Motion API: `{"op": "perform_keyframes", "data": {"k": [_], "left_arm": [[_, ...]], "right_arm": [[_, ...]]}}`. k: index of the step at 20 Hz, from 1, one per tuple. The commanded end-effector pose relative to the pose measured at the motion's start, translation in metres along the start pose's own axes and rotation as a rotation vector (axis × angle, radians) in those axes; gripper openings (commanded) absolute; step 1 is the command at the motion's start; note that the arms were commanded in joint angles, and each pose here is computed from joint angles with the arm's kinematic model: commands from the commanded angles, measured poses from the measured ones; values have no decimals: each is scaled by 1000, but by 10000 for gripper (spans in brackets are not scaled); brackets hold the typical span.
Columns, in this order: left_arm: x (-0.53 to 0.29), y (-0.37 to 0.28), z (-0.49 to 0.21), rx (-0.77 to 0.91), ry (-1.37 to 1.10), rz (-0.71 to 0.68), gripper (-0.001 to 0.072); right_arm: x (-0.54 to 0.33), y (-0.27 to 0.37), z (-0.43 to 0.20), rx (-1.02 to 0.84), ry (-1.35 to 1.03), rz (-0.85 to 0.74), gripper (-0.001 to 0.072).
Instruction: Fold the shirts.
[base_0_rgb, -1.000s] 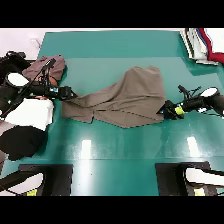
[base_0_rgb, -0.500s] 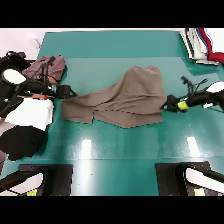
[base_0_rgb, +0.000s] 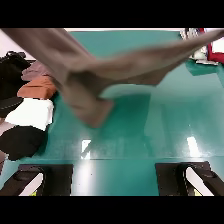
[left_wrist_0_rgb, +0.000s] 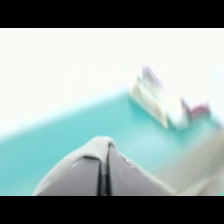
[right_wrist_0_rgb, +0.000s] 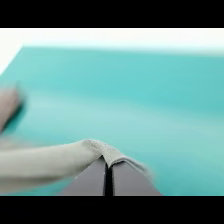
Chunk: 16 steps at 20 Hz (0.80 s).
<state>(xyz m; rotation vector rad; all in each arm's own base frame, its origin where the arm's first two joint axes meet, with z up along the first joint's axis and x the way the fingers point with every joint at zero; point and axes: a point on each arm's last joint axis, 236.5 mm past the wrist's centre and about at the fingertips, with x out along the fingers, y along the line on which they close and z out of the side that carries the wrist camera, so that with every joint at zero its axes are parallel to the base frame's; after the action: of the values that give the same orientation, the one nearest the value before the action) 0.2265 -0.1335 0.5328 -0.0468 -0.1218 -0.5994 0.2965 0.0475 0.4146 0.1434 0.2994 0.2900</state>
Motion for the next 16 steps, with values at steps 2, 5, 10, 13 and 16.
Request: {"op": "perform_keyframes", "data": {"k": [2, 5, 10, 13, 16], "left_arm": [[-123, -52, 116, 147, -341, 112, 25], [-133, -47, 122, 95, -358, 144, 25], [-41, 12, 23, -69, 27, 167, 25], [39, 54, -107, -281, 377, 127, 26], [92, 87, -243, -443, 684, 102, 26]], "right_arm": [[-114, 13, 66, -144, -239, -275, 22], [-126, -4, 70, -104, -235, -388, 22], [-59, -54, 26, 42, -1, -302, 20], [20, -81, -33, 111, 260, -207, 20], [101, -113, -129, 148, 620, -206, 20]]}}
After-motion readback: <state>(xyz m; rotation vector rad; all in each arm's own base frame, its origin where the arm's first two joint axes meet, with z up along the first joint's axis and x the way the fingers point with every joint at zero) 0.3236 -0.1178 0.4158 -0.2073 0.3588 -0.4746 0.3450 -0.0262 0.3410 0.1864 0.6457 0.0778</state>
